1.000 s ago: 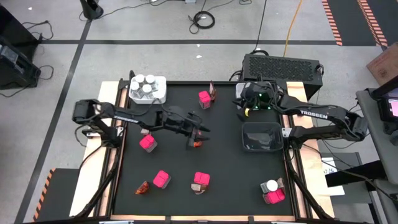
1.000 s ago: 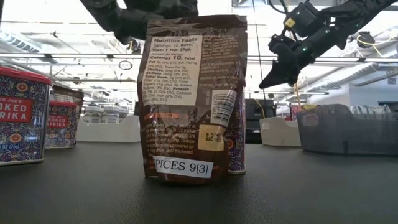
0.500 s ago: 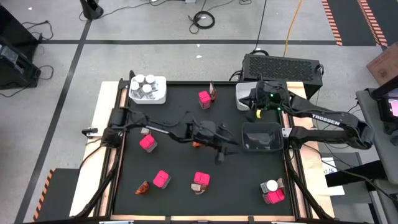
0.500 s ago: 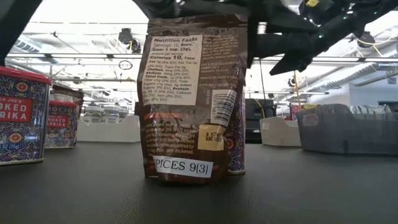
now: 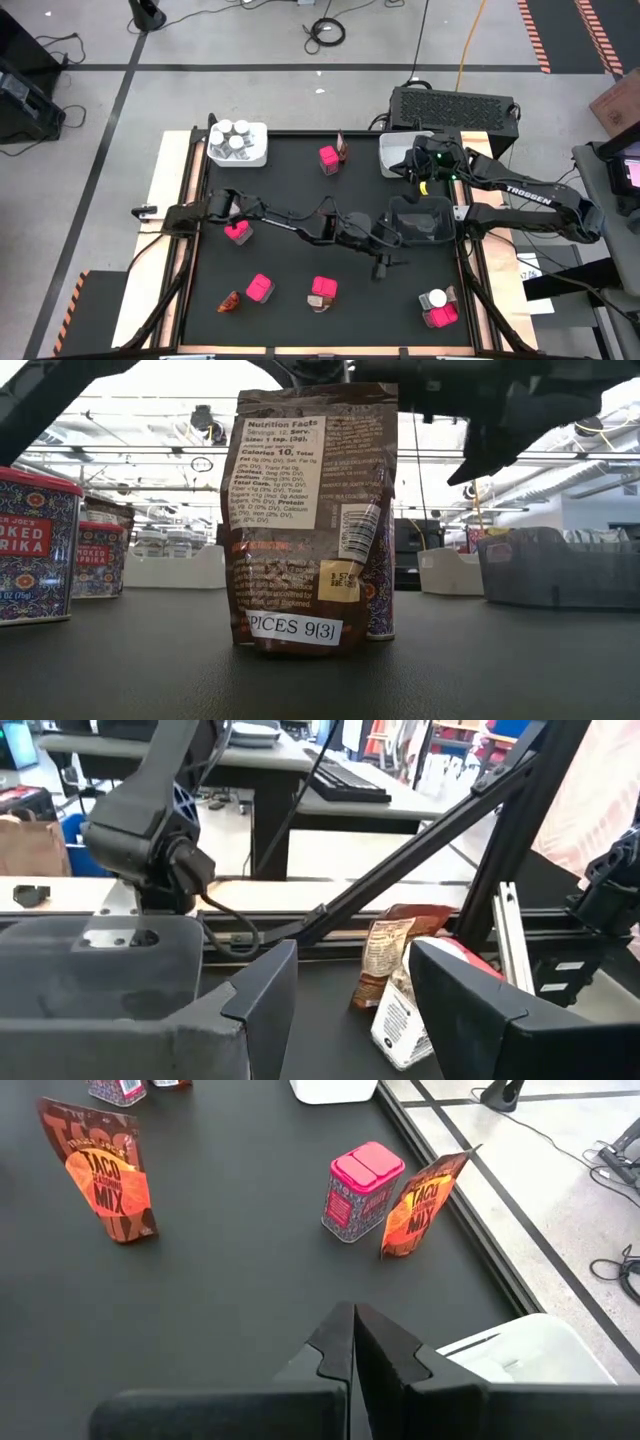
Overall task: Sort spices by type
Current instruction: Put the white seasoning bottle into the left white bin
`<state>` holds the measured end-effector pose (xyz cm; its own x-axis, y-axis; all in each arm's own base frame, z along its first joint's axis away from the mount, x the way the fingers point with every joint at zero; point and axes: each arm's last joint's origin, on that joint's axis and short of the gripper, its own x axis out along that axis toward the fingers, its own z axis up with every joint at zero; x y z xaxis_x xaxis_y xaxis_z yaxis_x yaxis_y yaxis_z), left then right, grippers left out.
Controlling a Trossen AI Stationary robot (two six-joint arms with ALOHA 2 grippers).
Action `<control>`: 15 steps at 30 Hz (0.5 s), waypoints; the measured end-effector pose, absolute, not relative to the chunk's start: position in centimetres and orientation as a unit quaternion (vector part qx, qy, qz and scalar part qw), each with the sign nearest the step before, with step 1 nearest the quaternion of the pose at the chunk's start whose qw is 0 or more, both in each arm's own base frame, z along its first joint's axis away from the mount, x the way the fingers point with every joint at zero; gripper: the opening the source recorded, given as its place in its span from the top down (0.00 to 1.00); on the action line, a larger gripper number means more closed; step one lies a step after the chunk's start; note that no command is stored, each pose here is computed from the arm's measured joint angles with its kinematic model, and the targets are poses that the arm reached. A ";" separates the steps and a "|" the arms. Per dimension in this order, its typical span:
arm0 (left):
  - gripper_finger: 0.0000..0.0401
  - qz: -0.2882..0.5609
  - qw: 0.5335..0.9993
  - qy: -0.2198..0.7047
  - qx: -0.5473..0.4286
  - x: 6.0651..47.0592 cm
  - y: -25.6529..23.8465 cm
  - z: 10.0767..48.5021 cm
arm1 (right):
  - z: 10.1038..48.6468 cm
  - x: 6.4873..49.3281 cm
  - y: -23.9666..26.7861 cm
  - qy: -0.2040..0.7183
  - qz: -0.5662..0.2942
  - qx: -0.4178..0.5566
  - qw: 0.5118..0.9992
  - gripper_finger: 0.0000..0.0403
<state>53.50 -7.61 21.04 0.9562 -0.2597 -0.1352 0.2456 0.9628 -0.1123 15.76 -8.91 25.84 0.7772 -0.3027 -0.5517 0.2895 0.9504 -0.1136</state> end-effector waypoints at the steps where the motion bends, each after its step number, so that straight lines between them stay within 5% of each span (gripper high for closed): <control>1: 0.51 -0.128 0.988 0.076 -0.048 53.7 -7.6 20.8 | 25.8 15.8 -8.9 0.294 -0.157 -0.011 0.943 0.98; 15: 0.51 -0.185 0.980 0.061 -0.048 55.5 -11.1 18.5 | 25.7 15.6 -8.8 0.303 -0.156 -0.008 0.940 0.98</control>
<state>55.49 -11.08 18.52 0.9244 -0.3675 -0.1025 0.3557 0.9273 -0.1168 15.64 -8.84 25.70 0.7676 -0.2975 -0.5677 0.2877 0.9514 -0.1095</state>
